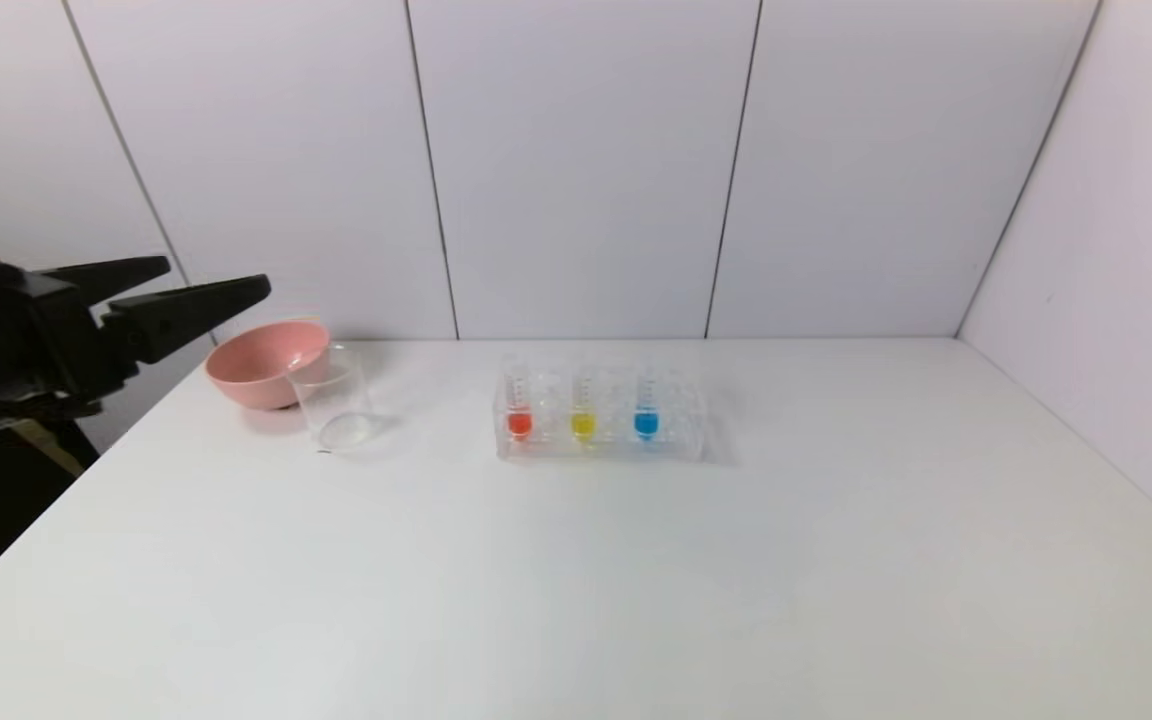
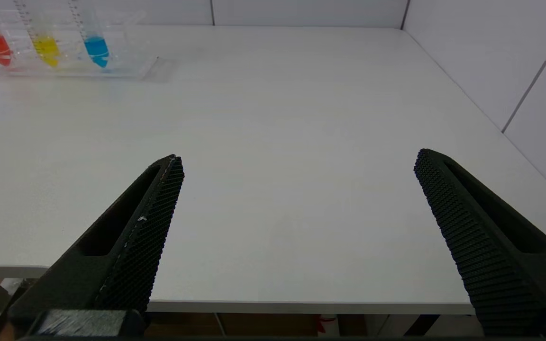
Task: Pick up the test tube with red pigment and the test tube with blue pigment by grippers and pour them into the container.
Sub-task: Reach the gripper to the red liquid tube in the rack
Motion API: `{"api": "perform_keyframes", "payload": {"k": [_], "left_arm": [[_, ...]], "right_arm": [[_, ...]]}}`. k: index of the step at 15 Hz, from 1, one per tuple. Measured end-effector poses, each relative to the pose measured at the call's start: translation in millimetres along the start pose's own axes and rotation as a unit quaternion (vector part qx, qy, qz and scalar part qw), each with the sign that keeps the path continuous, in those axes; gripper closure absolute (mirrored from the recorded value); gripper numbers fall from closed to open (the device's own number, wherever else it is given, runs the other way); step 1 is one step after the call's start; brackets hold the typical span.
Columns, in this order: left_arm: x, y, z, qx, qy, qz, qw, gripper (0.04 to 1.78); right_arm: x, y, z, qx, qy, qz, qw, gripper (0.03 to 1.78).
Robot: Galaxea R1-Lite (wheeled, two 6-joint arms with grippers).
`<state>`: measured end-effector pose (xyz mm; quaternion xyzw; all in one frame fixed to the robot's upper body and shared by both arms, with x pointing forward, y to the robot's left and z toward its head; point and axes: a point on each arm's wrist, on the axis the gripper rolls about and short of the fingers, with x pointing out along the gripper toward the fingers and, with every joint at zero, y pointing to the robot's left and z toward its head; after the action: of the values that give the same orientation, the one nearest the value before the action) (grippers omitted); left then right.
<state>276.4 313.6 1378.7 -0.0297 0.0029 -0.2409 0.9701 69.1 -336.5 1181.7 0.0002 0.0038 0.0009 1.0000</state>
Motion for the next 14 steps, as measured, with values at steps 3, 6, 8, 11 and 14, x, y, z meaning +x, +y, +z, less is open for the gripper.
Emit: {"api": "perform_keyframes", "payload": {"k": [3, 6, 8, 11, 14], "left_arm": [[33.3, 7.2, -9.6, -0.001, 0.005, -0.019, 1.0, 0.06], [63.5, 17.0, -20.5, -0.004, 0.015, -0.026, 1.0, 0.06], [84.6, 23.0, -31.4, -0.003, 0.016, -0.032, 0.999, 0.06], [115.9, 28.1, -50.4, 0.005, 0.003, -0.057, 0.998, 0.06], [138.8, 29.8, -67.3, 0.003, 0.011, -0.122, 0.992, 0.06]], "right_arm": [[0.0, 0.0, 0.0, 0.0, 0.0, 0.0, 1.0, 0.04], [0.0, 0.0, 0.0, 0.0, 0.0, 0.0, 1.0, 0.04], [0.0, 0.0, 0.0, 0.0, 0.0, 0.0, 1.0, 0.04], [0.0, 0.0, 0.0, 0.0, 0.0, 0.0, 1.0, 0.04], [0.0, 0.0, 0.0, 0.0, 0.0, 0.0, 1.0, 0.04]]}}
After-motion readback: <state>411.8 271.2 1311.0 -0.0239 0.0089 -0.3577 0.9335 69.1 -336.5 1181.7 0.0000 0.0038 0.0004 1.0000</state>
